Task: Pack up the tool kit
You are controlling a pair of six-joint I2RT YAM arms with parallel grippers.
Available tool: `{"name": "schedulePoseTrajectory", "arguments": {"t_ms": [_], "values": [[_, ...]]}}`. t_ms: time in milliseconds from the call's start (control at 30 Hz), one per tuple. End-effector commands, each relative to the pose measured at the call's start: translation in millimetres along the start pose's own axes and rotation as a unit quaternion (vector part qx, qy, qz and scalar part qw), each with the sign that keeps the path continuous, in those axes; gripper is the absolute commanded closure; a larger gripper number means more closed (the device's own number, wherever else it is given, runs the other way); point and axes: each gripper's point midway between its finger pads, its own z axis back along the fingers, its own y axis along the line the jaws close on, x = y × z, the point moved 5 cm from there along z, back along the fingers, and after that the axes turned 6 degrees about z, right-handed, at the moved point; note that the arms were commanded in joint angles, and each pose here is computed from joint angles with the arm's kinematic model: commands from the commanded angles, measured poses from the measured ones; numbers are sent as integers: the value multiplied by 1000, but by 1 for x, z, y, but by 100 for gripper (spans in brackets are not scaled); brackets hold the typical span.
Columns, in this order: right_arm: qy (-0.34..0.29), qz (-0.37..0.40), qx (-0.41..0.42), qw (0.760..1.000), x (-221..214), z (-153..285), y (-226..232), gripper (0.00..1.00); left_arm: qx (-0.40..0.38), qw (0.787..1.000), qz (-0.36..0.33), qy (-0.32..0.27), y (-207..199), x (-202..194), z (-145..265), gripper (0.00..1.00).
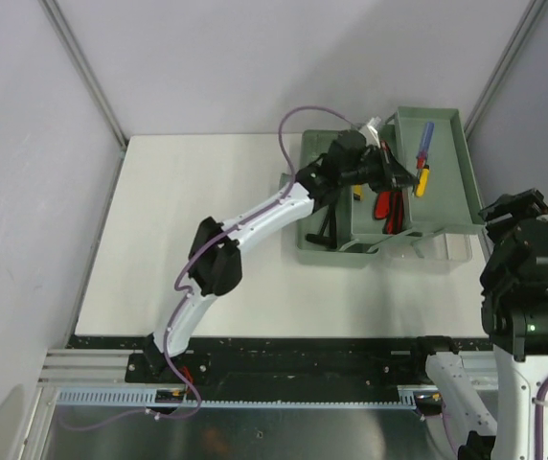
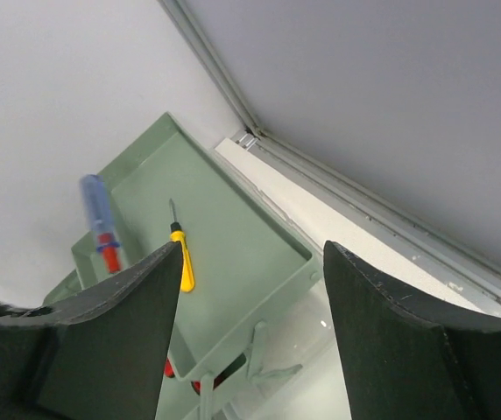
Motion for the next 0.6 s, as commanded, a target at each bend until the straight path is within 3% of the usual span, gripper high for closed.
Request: {"name": "schedulePoseTrajectory", "arguments": {"t_ms": [0, 367, 567], "values": [[16, -26, 6, 1000, -5, 16, -9, 31, -44, 998, 40, -26, -40, -2, -5, 100], [32, -65, 33, 997, -6, 44, -20, 37, 7, 992, 94, -81, -10, -4, -22, 100], [31, -57, 33, 997, -3, 56, -30, 37, 12, 991, 106, -82, 12, -7, -44, 100]]}}
